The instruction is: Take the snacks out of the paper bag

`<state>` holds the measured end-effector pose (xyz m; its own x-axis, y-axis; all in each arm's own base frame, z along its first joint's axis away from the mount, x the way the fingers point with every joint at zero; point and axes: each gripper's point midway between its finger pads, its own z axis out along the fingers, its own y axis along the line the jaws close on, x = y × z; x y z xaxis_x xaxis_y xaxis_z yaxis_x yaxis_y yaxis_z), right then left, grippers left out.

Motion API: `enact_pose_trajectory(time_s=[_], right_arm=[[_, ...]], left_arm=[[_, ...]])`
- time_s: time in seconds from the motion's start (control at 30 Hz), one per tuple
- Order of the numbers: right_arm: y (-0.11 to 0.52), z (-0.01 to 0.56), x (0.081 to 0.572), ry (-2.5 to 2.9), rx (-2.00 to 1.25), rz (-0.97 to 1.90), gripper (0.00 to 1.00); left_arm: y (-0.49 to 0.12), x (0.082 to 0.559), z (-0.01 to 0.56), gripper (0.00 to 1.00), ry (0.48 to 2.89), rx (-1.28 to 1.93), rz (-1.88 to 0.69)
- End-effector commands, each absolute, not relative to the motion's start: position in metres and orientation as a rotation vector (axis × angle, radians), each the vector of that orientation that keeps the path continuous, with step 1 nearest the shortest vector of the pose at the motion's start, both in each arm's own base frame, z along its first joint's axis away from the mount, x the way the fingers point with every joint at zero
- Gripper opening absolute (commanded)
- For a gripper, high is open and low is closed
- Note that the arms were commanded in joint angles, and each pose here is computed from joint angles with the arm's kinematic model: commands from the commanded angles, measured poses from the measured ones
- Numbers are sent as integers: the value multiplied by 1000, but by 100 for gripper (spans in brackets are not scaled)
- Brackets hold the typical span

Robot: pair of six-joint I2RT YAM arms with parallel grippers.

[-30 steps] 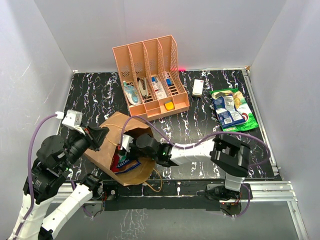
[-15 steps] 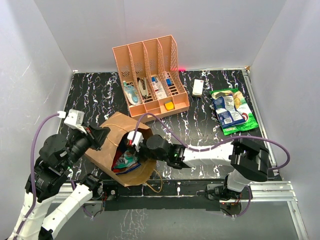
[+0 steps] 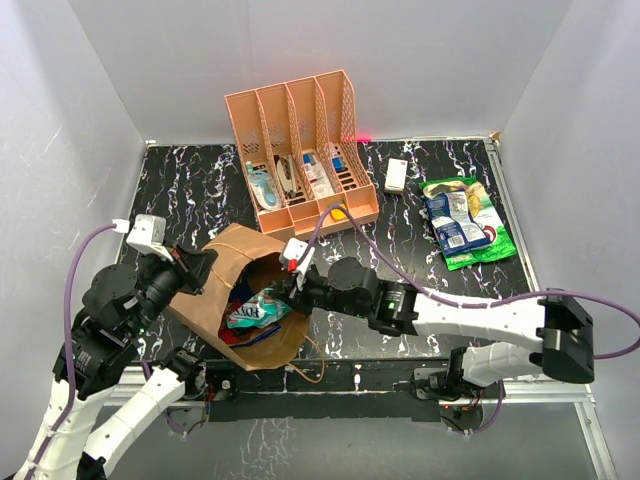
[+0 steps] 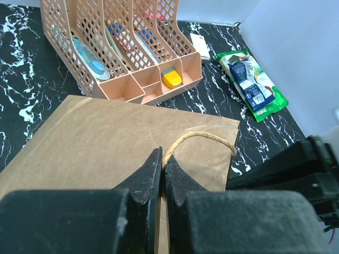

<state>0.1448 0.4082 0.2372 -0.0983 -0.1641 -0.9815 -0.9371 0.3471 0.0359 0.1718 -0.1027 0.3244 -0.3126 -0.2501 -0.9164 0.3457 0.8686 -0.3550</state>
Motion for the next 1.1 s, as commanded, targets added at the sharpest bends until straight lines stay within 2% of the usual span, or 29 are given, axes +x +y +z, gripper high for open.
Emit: enact_pose_trajectory(time_s=[0.0,0.17,0.4,0.67,0.83,1.07], right_arm=[[388,294,151,1506,-923,881,8],[345,313,171,1536,-861,676,8],[285,375,182,1479,-663,573,8],[235,393,212,1515,-437,340,8],[192,364,266,1626,-244,120,8],[102,263,348,1875,10,-45,8]], left_arm=[[-101,178,329,0,1777,48,-580],[-98,179,326,0,1788,33,-557],[-92,181,321,0,1810,-7,-531],[-88,181,320,0,1812,-20,-510],[-89,179,319,0,1814,-22,-522],[-89,178,321,0,1806,-28,-535]])
